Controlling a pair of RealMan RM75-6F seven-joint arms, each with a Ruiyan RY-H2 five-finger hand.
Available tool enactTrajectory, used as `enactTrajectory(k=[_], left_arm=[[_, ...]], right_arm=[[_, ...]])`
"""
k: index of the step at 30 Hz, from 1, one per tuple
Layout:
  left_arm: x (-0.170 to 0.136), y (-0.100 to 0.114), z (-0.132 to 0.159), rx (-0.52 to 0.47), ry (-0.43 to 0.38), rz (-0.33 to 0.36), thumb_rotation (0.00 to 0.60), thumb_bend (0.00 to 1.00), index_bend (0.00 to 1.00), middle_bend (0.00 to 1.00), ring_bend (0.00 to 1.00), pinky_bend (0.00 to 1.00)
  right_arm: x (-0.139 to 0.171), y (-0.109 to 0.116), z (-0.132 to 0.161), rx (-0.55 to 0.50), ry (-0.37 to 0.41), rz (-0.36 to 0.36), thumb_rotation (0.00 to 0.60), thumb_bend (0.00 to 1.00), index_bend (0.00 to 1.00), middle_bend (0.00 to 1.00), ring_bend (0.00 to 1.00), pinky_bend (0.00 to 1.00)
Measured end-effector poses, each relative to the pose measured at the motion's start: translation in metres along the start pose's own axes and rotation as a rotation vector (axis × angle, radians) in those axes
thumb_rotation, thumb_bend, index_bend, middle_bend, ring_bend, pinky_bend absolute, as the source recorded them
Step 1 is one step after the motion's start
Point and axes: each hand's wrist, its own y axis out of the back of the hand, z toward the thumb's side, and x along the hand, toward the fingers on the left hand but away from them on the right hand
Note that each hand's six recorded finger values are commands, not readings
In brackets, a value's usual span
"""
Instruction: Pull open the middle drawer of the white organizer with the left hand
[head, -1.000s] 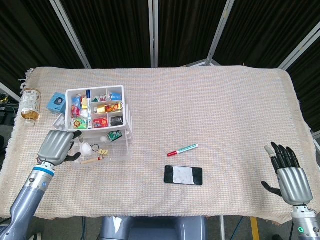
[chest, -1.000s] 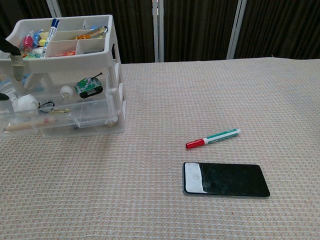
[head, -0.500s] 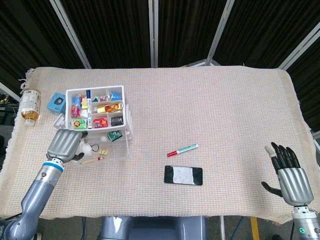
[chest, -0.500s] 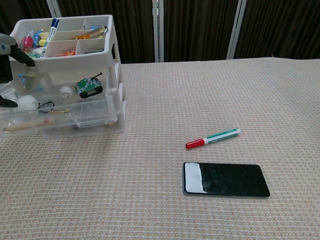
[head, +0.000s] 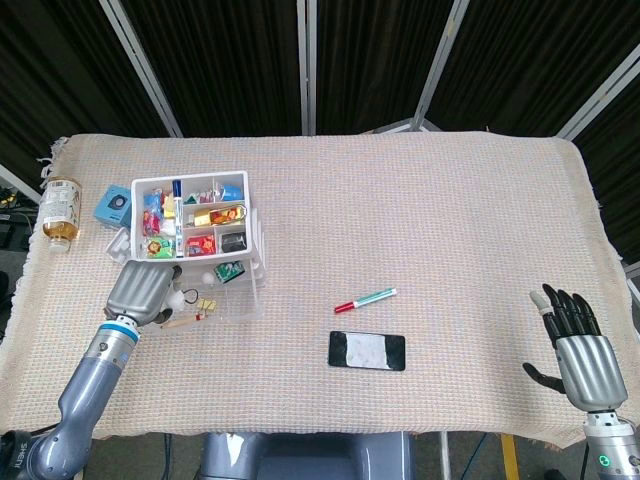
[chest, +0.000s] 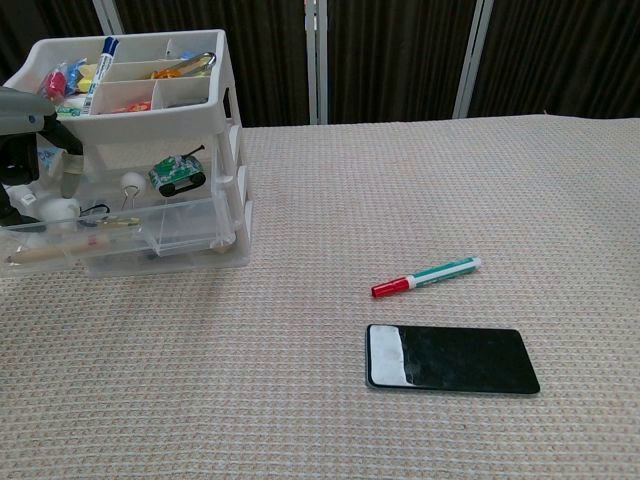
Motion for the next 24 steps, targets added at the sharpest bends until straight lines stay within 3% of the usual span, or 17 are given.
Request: enactTrajectory(k=[2, 5, 6, 15, 24], left_arm=[[0.001, -0.002, 0.001, 0.001, 0.0, -0.004, 0.6, 0.32, 0.51, 0.96, 0.98, 0.83], [0.001, -0.004, 0.003, 0.007, 0.0, -0.007, 0.6, 0.55, 0.55, 0.96, 0.98, 0.83], [0.001, -0.005, 0.003, 0.007, -0.002, -0.008, 0.6, 0.57, 0.55, 0.96, 0.98, 0.83], [-0.001, -0.002, 0.006, -0.014, -0.012, 0.015, 0.6, 0.58, 0.57, 0.96, 0.98, 0.83], [-0.013, 0.021, 0.002, -0.059, -0.028, 0.083, 0.6, 0.58, 0.58, 0.96, 0.98, 0.83]], right_arm=[[0.0, 0.0, 0.0, 0.0, 0.0, 0.0, 0.6, 0.02, 0.0, 0.0, 0.0, 0.0], [0.0, 0.0, 0.0, -0.002, 0.001, 0.0, 0.6, 0.02, 0.0, 0.0, 0.0, 0.0], [0.0, 0.0, 0.0, -0.003, 0.001, 0.0, 0.6, 0.02, 0.0, 0.0, 0.0, 0.0], [0.0, 0.001, 0.0, -0.006, 0.001, -0.001, 0.6, 0.02, 0.0, 0.0, 0.0, 0.0], [0.0, 0.0, 0.0, -0.008, 0.001, 0.0, 0.6, 0.02, 0.0, 0.0, 0.0, 0.0]])
